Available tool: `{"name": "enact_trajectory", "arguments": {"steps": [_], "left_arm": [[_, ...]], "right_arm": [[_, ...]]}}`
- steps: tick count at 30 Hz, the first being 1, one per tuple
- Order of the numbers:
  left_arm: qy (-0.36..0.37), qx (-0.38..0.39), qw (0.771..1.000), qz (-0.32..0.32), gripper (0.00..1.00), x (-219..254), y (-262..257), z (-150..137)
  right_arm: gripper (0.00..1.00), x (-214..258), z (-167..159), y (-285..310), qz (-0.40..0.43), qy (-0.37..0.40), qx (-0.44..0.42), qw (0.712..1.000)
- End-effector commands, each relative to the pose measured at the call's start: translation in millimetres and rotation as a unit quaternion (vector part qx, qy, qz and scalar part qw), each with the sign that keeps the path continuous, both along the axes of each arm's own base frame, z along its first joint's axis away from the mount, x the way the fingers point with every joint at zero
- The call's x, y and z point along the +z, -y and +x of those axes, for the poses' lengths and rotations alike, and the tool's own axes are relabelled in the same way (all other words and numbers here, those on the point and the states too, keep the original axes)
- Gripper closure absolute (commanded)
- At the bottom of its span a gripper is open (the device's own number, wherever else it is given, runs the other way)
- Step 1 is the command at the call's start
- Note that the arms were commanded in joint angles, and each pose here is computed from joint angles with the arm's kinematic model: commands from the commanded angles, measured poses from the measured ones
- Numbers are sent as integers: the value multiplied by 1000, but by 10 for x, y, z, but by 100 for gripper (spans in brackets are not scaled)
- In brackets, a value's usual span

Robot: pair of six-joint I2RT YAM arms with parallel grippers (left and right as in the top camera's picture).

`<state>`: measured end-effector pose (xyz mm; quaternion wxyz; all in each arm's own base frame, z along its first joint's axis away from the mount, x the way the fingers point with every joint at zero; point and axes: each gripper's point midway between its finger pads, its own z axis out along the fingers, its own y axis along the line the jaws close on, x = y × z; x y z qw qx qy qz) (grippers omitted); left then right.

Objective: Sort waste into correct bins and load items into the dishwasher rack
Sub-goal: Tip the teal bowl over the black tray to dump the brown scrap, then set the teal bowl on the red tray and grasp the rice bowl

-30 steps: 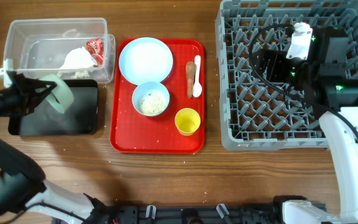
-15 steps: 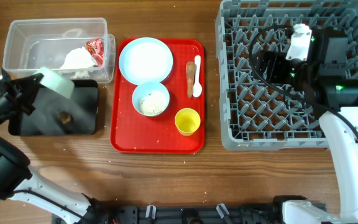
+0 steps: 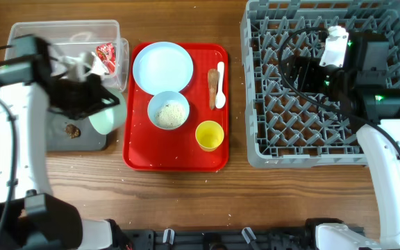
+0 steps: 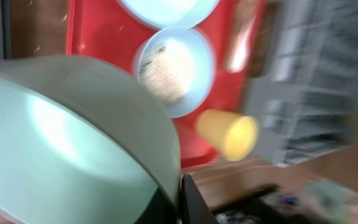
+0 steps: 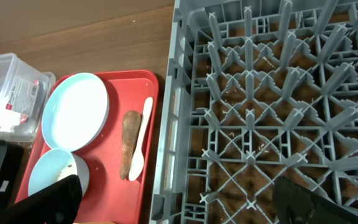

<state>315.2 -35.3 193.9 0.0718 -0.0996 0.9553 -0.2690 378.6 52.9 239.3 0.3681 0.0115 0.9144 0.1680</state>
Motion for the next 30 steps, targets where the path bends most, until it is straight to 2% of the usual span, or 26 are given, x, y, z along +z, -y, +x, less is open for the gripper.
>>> {"name": "enact_trajectory", "arguments": {"steps": [1, 3, 5, 8, 13, 14, 16, 17, 19, 20, 23, 26, 30], "left_arm": [[-70, -16, 982, 173, 96, -373, 305, -190], [-79, -22, 975, 204, 96, -524, 548, -298], [-64, -78, 971, 217, 96, -771, 886, -427], [-66, -93, 956, 270, 96, -1082, 938, -624], [-47, -112, 948, 294, 95, -1377, 974, -708], [-42, -111, 948, 296, 88, -1420, 962, -698], [-40, -110, 948, 295, 55, -1443, 966, -692], [-39, -111, 952, 284, 52, -1427, 1011, -683], [-17, -106, 958, 267, 50, -1282, 1120, -543], [25, -108, 962, 251, 49, -1032, 1253, -317], [130, -121, 958, 225, 34, -692, 1493, 129], [184, -148, 947, 219, 36, -720, 1650, 395], [157, -158, 947, 231, 47, -1275, 1752, 566]], "right_arm": [[0, 66, 41, -31, 3, 8, 5, 1000], [0, 67, 42, -31, 4, 8, 5, 1000], [0, 78, 53, -31, 3, 12, 5, 1000], [0, 78, 53, -31, 4, 11, 5, 1000], [0, 77, 52, -31, 4, 11, 4, 1000], [0, 78, 52, -31, 4, 11, 4, 1000], [0, 76, 50, -31, 4, 10, 4, 1000], [0, 79, 53, -31, 4, 11, 5, 1000], [0, 94, 68, -32, 4, 16, 4, 1000], [0, 100, 73, -32, 4, 17, 4, 1000], [0, 91, 65, -32, 4, 15, 4, 1000], [0, 89, 63, -32, 4, 14, 4, 1000], [0, 79, 53, -31, 4, 11, 4, 1000]]}}
